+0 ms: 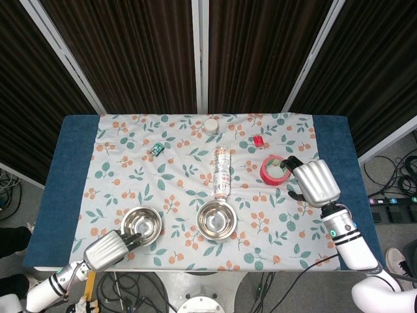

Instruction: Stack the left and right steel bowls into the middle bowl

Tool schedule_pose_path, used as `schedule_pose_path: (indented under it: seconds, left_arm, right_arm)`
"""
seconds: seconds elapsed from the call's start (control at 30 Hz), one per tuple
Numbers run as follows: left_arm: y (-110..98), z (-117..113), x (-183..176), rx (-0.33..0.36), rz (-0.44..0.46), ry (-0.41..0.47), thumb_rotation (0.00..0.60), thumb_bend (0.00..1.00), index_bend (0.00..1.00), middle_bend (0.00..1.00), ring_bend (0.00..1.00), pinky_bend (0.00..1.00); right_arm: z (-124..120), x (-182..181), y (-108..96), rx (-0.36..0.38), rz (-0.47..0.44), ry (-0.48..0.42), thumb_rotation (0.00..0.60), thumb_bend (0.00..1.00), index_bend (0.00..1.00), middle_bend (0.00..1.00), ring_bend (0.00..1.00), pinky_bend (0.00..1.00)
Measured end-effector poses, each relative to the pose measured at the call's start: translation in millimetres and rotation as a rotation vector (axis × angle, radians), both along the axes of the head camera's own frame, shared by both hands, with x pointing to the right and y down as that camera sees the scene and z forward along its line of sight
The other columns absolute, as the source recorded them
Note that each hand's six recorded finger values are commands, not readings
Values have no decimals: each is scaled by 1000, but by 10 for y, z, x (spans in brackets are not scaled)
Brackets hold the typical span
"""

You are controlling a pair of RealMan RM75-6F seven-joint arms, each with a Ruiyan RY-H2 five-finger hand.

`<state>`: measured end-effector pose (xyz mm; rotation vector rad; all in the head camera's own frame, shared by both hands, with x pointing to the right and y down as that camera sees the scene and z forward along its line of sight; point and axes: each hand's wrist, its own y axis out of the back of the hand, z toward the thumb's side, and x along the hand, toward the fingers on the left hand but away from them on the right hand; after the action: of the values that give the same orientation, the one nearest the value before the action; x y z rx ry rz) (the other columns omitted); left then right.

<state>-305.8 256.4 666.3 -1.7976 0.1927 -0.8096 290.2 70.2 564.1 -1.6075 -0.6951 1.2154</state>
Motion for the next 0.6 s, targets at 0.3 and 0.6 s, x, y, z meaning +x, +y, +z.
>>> schedule_pose_path:
  seconds: [0.3, 0.6]
  left_arm:
    - [-96, 219, 46, 11, 15, -43, 600, 165, 413, 406, 741, 845]
    - [-165, 363, 27, 63, 44, -99, 600, 184, 480, 470, 775, 870]
  right_arm:
    - [19, 105, -5, -5, 22, 17, 600, 0, 376, 400, 931, 1000]
    - [90, 193, -12, -21, 47, 34, 600, 0, 376, 428, 931, 1000]
